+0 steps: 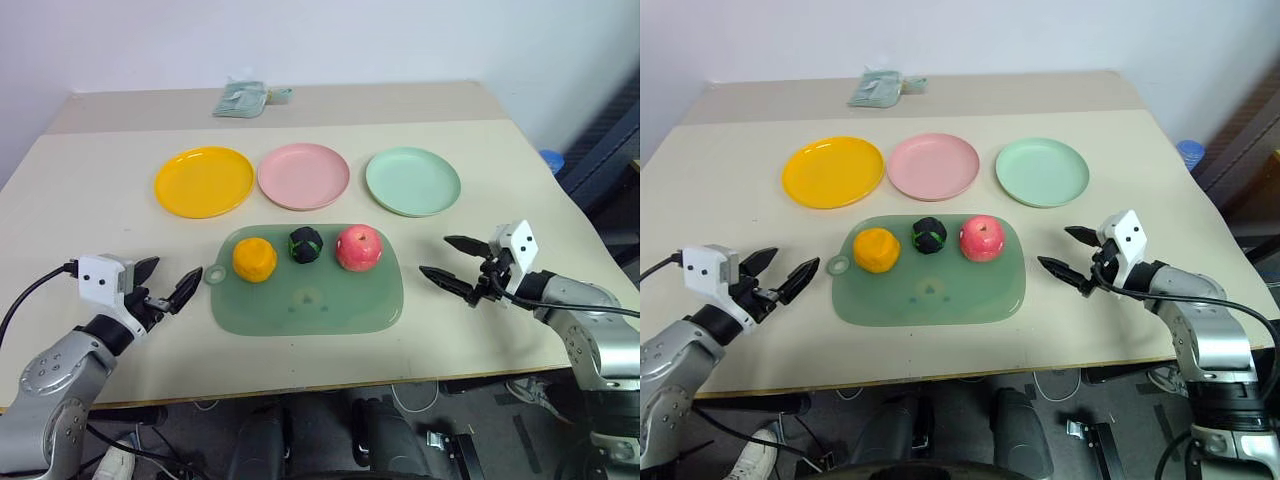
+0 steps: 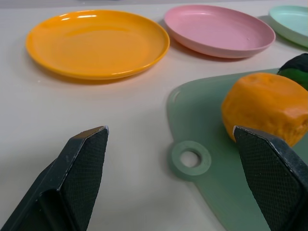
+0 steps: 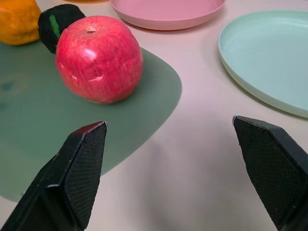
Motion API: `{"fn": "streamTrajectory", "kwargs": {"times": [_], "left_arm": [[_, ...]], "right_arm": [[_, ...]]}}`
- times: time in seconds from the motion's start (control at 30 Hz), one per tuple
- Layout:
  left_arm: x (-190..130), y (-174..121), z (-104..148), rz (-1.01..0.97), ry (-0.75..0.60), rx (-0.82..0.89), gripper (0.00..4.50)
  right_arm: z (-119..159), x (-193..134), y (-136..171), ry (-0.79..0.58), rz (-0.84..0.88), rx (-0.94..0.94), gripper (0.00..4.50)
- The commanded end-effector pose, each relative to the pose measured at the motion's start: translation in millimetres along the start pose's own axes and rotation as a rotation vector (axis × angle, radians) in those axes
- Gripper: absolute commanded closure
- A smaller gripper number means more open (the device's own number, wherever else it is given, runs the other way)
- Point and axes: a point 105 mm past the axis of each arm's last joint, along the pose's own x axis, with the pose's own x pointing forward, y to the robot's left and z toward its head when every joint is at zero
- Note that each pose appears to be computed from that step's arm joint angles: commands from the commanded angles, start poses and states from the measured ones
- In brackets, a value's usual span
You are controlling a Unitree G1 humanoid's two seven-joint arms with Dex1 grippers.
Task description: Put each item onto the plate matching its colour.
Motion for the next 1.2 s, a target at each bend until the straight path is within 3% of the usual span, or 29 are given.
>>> {"fn": "streamTrajectory", "kwargs": {"times": [0.03, 0.57, 0.87, 1.2], "left_arm": [[0, -3, 14, -0.004, -0.053, 0.018, 0.27], [8, -22, 15, -0.041, -0.091, -0.035, 0.27], [16, -35, 22, -0.186, -0.096, -0.042, 0.12], [48, -47, 15, -0.338, -0.003, 0.102, 0.12]], "right_arm": [[15, 1, -4, -0.041, -0.002, -0.043, 0.24], [17, -1, 6, -0.036, -0.005, -0.049, 0.24], [30, -6, 12, -0.077, -0.012, -0.032, 0.11], [42, 6, 86, -0.113, 0.207, -0.069, 0.11]]}}
